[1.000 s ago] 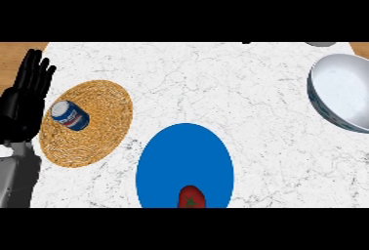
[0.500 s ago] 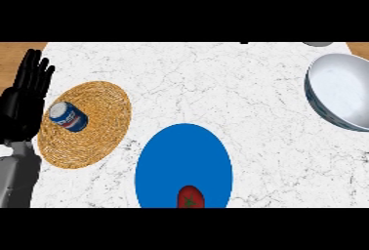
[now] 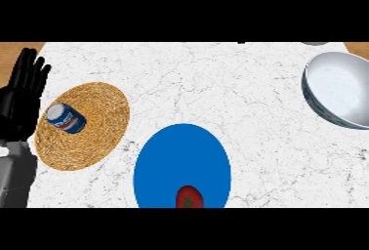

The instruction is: Pick the bell pepper from the plate and place it in the bowl

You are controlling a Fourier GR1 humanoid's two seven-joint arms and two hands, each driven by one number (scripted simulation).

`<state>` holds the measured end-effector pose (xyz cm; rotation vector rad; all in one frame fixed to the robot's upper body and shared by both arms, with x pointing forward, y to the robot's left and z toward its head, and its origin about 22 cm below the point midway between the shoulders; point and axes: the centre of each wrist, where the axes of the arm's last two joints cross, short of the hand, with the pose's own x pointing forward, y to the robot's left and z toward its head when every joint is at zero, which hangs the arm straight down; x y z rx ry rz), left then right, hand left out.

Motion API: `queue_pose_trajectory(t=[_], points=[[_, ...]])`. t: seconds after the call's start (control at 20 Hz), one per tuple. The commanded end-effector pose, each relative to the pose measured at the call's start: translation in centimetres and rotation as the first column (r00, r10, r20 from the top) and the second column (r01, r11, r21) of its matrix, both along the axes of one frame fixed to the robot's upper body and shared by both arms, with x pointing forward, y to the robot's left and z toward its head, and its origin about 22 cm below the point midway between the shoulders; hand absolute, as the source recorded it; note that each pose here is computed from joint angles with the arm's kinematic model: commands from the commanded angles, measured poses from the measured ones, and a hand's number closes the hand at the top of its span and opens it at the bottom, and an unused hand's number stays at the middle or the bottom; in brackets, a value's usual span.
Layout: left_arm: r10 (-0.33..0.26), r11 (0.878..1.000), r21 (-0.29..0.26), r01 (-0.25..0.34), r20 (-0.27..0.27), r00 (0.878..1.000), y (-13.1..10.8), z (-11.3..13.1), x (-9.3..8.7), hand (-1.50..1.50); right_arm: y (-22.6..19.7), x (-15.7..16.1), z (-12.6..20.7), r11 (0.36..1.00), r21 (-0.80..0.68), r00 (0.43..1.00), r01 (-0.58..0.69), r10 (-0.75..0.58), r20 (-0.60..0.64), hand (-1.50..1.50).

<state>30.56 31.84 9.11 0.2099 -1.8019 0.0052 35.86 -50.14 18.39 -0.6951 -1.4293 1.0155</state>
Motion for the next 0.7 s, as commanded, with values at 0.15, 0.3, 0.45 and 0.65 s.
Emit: queue_pose_trajectory(t=[0.15, 0.3, 0.45, 0.65], points=[[-0.019, 1.000, -0.006, 0.019, 0.003, 1.000, -1.6, -1.1, -0.6, 0.00, 2.9, 1.4, -6.5, 0.989, 0.041, 0.985, 0.141, -0.135, -0.112, -1.50], [-0.008, 1.000, -0.018, 0.008, -0.005, 1.000, -1.0, 0.6, 0.5, 0.00, 4.5, 2.3, -7.9, 0.974, 0.178, 0.981, 0.138, -0.110, -0.159, -1.50], [-0.008, 1.000, -0.012, 0.008, -0.001, 1.000, 0.2, 0.6, 0.7, 0.00, 3.5, 2.2, -6.4, 0.936, 0.332, 0.990, 0.116, -0.081, -0.118, -1.50], [0.001, 1.000, -0.009, -0.001, -0.001, 1.000, -0.6, 0.5, -0.3, 0.00, 2.9, 1.0, -8.7, 0.877, 0.466, 0.992, 0.116, -0.121, -0.019, -1.50]])
